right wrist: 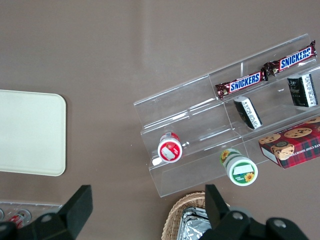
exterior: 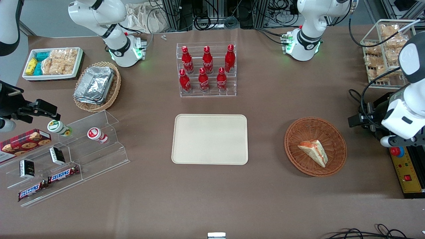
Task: Place sandwich from basket to tray
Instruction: 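Move the left gripper down over the wrapped sandwich in the wicker basket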
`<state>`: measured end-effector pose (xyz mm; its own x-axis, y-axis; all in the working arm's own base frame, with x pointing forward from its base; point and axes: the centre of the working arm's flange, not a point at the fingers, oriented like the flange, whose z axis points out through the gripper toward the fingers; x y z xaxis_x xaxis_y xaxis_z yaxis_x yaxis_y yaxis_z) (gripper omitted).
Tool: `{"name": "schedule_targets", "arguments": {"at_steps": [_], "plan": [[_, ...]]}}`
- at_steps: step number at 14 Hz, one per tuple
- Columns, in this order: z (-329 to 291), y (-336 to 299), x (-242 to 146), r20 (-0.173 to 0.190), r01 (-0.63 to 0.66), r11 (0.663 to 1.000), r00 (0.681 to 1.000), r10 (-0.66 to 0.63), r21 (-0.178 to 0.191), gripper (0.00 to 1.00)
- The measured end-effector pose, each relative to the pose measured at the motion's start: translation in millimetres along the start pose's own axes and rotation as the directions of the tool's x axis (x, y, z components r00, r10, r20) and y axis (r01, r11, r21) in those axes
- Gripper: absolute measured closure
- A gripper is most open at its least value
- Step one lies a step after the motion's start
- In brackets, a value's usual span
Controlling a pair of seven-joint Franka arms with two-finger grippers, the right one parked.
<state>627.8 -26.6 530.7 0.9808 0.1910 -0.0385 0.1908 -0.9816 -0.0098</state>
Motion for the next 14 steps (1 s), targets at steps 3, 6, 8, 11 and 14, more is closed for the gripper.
{"name": "schedule_targets", "arguments": {"at_steps": [3,6,8,11,14], "plan": [[32.9,14.1,9.7,0.004,0.239,0.971,0.971,-0.239,0.006,0.00],[79.6,18.4,13.5,-0.005,0.316,0.949,0.949,-0.316,0.004,0.00],[105.2,16.3,11.5,-0.008,0.330,0.944,0.944,-0.330,0.002,0.00],[136.6,14.5,8.4,-0.021,0.380,0.925,0.925,-0.380,-0.007,0.00],[177.8,15.2,9.3,-0.024,0.434,0.901,0.901,-0.434,-0.008,0.00]]}}
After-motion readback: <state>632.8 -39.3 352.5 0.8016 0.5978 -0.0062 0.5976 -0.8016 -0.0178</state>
